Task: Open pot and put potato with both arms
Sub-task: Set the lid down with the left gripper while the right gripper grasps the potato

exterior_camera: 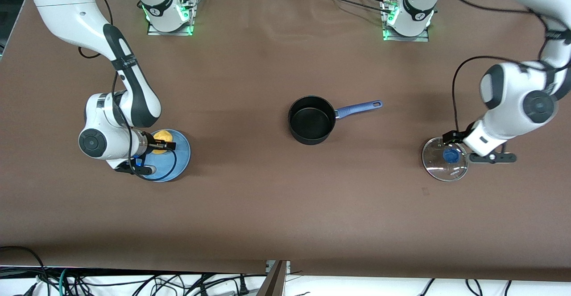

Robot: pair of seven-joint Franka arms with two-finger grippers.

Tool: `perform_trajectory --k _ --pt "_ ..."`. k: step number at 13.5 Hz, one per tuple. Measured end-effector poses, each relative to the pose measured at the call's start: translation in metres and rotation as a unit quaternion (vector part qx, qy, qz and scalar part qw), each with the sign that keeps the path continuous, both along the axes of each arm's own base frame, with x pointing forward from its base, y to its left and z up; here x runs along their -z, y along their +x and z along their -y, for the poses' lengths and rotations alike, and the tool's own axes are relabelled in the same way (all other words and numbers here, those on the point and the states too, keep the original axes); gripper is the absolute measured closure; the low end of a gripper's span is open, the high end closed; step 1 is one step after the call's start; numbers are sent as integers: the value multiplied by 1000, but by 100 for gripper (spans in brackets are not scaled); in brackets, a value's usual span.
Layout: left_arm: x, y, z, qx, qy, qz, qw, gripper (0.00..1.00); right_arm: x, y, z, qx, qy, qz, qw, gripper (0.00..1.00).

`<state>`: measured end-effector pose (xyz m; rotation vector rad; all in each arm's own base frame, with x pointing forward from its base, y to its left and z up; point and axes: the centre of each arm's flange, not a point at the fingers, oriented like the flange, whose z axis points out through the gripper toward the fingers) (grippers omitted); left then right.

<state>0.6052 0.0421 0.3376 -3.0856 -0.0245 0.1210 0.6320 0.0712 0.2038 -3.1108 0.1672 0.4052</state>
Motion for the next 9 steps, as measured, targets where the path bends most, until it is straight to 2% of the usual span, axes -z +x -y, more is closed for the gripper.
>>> perform_trajectory --k 2,7,9 --pt "-55 6 2 -10 -5 1 1000 0 -1 1 -1 -1 0 2 1000 37" --pt "-190 -7 24 -32 -26 -13 999 0 -22 11 -28 -20 4 14 1000 41" --pt "-226 -13 33 -43 -27 -18 999 0 -54 19 -60 -29 2 3 1000 41"
